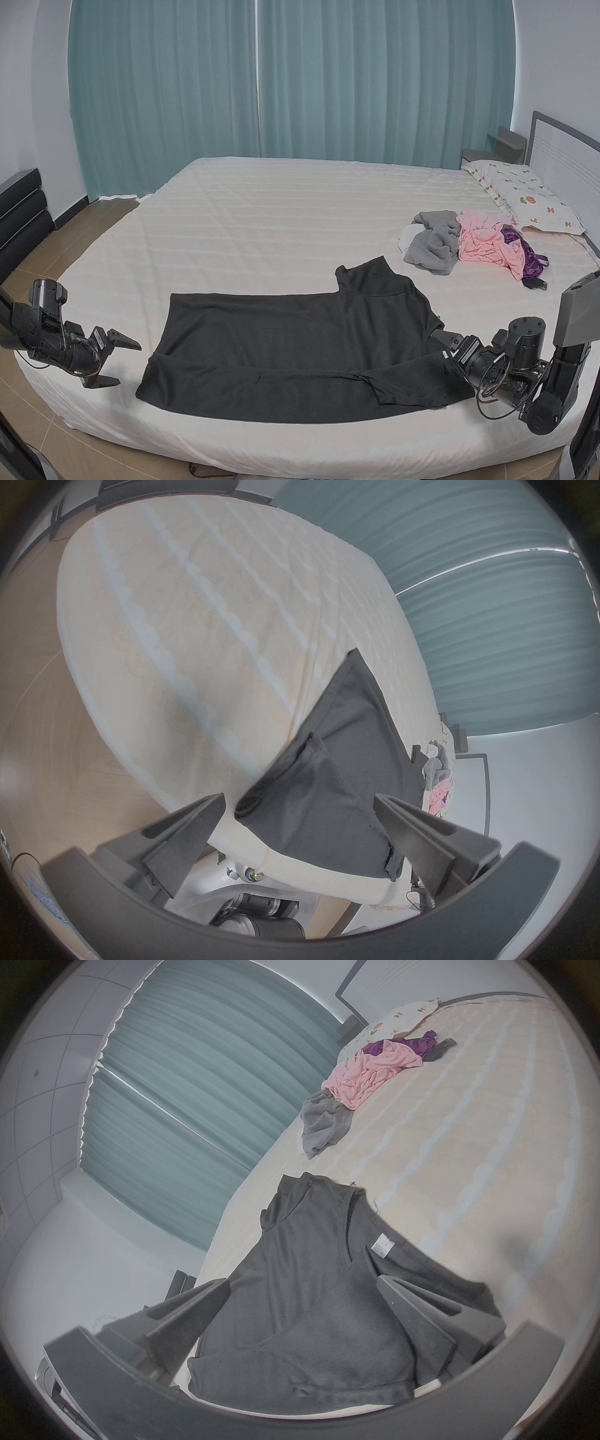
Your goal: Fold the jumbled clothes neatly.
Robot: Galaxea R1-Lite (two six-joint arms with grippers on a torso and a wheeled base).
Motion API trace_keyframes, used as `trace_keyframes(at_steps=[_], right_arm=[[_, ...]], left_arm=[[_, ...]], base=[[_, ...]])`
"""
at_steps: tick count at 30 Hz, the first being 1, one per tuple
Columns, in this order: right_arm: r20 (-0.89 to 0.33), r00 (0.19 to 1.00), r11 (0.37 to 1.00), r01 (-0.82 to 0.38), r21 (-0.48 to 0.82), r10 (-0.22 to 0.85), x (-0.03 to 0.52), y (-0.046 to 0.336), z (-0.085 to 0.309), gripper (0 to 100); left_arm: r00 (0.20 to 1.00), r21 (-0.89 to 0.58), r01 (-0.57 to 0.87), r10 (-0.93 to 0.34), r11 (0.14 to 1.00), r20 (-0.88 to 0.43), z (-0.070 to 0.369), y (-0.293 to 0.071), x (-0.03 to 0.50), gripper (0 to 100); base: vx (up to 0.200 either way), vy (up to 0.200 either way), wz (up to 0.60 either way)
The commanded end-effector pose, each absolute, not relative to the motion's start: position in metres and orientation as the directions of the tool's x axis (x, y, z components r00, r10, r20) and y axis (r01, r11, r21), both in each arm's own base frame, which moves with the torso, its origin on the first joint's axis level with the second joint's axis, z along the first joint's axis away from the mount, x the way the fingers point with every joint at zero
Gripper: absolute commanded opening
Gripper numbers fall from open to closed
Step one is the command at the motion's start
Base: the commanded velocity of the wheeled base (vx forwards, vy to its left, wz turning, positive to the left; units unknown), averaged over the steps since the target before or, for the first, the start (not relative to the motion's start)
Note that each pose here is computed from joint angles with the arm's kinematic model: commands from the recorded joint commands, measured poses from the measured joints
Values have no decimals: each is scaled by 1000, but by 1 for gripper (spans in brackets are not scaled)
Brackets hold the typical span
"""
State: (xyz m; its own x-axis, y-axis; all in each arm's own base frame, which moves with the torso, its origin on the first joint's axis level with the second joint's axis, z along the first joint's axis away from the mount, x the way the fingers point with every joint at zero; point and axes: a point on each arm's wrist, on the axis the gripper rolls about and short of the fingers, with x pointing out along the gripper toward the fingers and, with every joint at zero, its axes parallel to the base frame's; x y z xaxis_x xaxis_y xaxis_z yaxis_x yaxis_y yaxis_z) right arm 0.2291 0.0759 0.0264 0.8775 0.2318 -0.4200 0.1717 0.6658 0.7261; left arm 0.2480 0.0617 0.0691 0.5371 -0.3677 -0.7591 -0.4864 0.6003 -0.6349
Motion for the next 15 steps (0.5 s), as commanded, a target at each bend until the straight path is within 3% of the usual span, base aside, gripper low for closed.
trace_keyframes(at_steps=[1, 12, 15], right_arm=[[-410, 882, 664, 163, 730, 234, 230, 76, 27, 100], [-410, 882, 664, 163, 730, 234, 230, 76, 27, 100], [-410, 882, 662, 164, 731, 234, 230, 76, 27, 100]], left_arm=[[544, -637, -481, -364, 602, -756, 72, 62, 246, 100], [547, -639, -483, -364, 599, -754, 73, 62, 246, 100], [548, -639, -482, -363, 599, -754, 73, 62, 246, 100]], base=[[0, 0, 0], [0, 0, 0], [-200, 0, 0]])
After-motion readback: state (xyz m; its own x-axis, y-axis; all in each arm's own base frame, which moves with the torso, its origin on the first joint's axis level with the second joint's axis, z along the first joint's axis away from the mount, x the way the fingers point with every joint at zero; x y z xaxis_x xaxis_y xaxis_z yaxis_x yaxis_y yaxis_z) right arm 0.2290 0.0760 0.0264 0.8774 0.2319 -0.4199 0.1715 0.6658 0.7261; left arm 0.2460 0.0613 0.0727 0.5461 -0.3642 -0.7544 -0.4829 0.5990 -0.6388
